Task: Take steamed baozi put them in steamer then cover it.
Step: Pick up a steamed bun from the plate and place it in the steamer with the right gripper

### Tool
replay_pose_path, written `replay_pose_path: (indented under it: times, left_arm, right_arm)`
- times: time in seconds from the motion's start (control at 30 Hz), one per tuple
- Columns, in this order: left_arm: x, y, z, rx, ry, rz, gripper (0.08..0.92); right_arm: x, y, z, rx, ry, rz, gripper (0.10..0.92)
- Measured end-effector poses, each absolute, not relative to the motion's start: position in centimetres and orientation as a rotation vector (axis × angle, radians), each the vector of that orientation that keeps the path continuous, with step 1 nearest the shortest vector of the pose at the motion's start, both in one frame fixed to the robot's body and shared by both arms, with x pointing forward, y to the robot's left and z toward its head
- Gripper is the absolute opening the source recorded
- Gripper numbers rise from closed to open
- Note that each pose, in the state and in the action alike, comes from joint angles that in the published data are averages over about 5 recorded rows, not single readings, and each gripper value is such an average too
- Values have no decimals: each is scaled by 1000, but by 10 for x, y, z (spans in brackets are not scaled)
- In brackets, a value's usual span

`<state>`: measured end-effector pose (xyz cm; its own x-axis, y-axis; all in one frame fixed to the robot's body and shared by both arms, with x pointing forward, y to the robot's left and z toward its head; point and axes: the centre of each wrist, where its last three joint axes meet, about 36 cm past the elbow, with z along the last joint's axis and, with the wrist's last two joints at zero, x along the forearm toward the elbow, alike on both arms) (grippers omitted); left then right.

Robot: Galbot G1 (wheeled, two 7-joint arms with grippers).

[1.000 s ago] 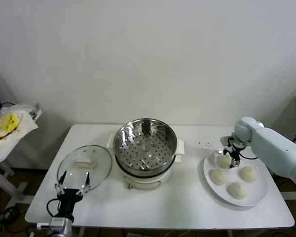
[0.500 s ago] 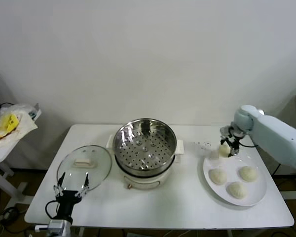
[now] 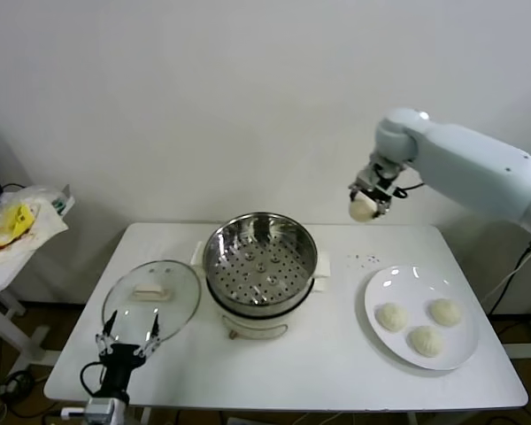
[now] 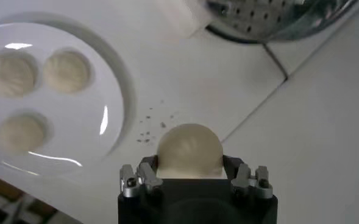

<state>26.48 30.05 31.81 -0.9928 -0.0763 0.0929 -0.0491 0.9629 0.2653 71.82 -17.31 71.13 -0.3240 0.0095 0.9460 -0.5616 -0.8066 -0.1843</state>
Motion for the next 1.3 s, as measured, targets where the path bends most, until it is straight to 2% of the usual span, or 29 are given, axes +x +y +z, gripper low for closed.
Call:
replay_pose_path:
  times: [0.23, 0.6, 0.97, 1.2, 1.3]
  left_arm:
    - [261, 301, 319, 74, -3002, -408, 823]
    - [254, 309, 317, 68, -2981, -422, 823]
    - [249, 312, 317, 72, -2973, -417, 823]
    - [247, 313, 319, 71, -2976, -410, 823]
    - [246, 313, 319, 73, -2974, -410, 823]
  right_arm:
    - [717, -92, 706, 1674, -527, 2286, 696]
    - [712, -7, 653, 1818, -308, 2344, 696]
    - [707, 33, 603, 1883, -197, 2381, 705]
    - [704, 38, 592, 1875, -156, 2403, 804]
    - [703, 38, 592, 1871, -149, 2410, 820]
